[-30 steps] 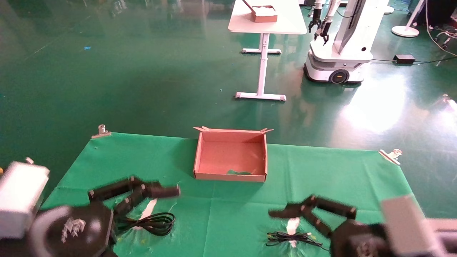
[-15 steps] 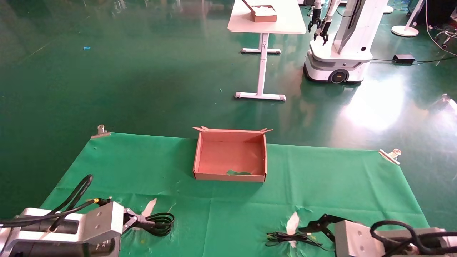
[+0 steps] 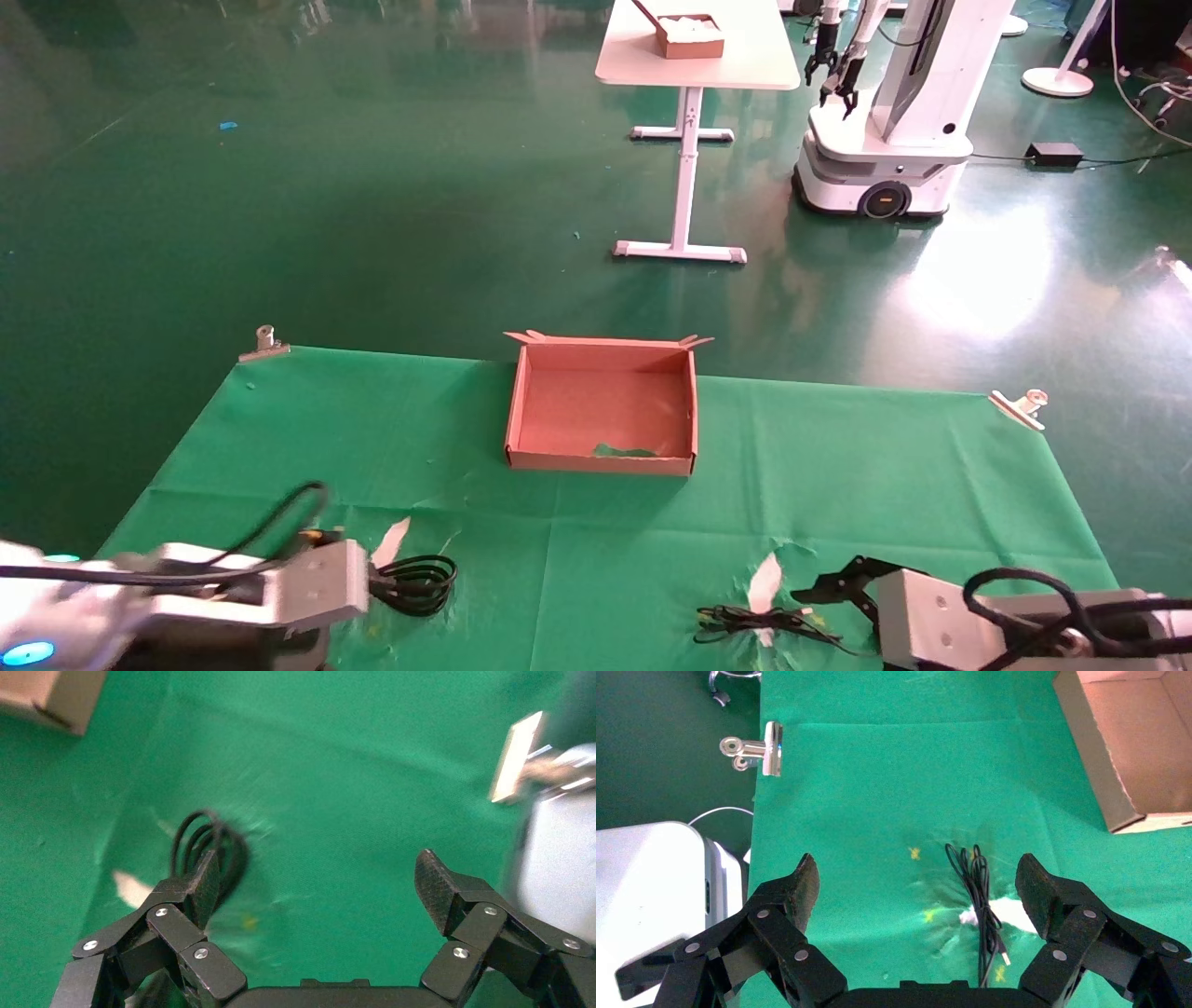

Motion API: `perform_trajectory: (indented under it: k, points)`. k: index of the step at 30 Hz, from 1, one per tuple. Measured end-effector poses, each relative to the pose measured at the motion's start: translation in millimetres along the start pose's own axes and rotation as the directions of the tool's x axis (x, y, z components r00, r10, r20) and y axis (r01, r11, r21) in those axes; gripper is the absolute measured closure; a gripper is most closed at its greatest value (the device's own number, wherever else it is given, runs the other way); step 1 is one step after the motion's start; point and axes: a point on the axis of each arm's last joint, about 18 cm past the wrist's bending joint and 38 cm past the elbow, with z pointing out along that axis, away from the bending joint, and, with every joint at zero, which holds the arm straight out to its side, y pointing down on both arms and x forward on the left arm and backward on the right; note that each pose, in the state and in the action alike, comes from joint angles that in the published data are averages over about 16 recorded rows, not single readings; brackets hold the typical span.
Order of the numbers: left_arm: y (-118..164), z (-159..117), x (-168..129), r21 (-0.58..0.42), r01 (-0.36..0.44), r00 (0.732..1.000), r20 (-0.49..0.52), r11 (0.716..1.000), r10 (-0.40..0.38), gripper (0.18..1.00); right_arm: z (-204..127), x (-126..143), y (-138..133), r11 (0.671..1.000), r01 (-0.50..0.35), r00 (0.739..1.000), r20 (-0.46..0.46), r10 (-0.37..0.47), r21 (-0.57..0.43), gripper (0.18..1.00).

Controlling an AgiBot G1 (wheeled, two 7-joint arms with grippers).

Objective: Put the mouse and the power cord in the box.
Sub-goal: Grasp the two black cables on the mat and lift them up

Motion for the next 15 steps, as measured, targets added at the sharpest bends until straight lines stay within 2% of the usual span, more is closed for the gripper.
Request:
perform_trajectory:
  k: [8, 15]
  points:
    - [2.2, 38.9, -38.1, -0.213, -0.055, 0.991, 0.111, 0.975, 0.080, 0.184, -7.4, 0.0, 6.6, 1.000, -0.008, 1.000, -0.019, 0.008, -0.019, 0.178]
    - [1.3, 55.0, -59.8, -0.318, -0.086, 0.977, 0.157, 0.944, 0.143, 0.184, -12.0, -0.1, 11.5, 0.999, -0.012, 0.999, -0.033, 0.011, -0.031, 0.178]
